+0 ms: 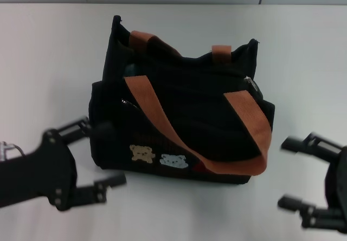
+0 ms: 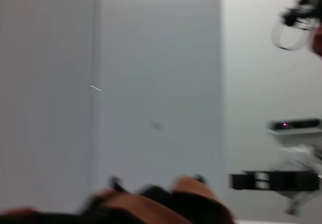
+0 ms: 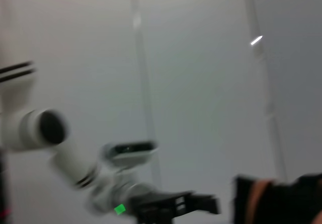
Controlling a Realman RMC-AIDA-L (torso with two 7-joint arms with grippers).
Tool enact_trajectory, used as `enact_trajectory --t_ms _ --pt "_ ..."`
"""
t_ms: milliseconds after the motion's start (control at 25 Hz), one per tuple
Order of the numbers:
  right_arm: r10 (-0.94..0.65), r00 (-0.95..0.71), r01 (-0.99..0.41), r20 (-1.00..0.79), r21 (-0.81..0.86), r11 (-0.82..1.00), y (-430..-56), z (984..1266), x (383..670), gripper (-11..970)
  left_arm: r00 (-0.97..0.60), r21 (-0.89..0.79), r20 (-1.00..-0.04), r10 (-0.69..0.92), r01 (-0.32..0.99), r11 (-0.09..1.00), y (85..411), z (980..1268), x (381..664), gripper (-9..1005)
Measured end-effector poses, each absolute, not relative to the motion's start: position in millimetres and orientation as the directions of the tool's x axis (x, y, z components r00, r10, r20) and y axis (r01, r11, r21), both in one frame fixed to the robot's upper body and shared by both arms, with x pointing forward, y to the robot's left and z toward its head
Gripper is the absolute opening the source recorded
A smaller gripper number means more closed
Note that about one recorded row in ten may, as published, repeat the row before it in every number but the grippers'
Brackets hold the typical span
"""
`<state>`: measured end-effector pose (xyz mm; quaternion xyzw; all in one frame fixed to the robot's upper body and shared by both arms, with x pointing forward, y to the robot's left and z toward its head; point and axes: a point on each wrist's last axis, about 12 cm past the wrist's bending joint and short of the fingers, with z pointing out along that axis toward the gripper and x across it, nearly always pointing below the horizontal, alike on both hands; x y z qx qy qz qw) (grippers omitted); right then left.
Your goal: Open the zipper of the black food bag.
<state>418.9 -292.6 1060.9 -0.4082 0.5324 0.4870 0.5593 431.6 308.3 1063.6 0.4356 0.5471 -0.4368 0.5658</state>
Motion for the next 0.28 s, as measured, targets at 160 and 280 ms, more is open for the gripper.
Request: enact_trajectory --t_ms 160,280 --pt "0.078 -0.066 -0.986 -0.995 0.077 0.146 -287.1 1060.4 424.1 838 -0.014 -0.011 -1.000 0.023 0.989 0.144 298.3 1063.1 433.9 830" --pt "0.061 -0.070 -0.987 -0.996 0.078 0.143 -284.0 1059.2 428.2 838 -0.032 -0.028 -0.999 0.035 0.994 0.107 292.2 1062.8 436.3 830"
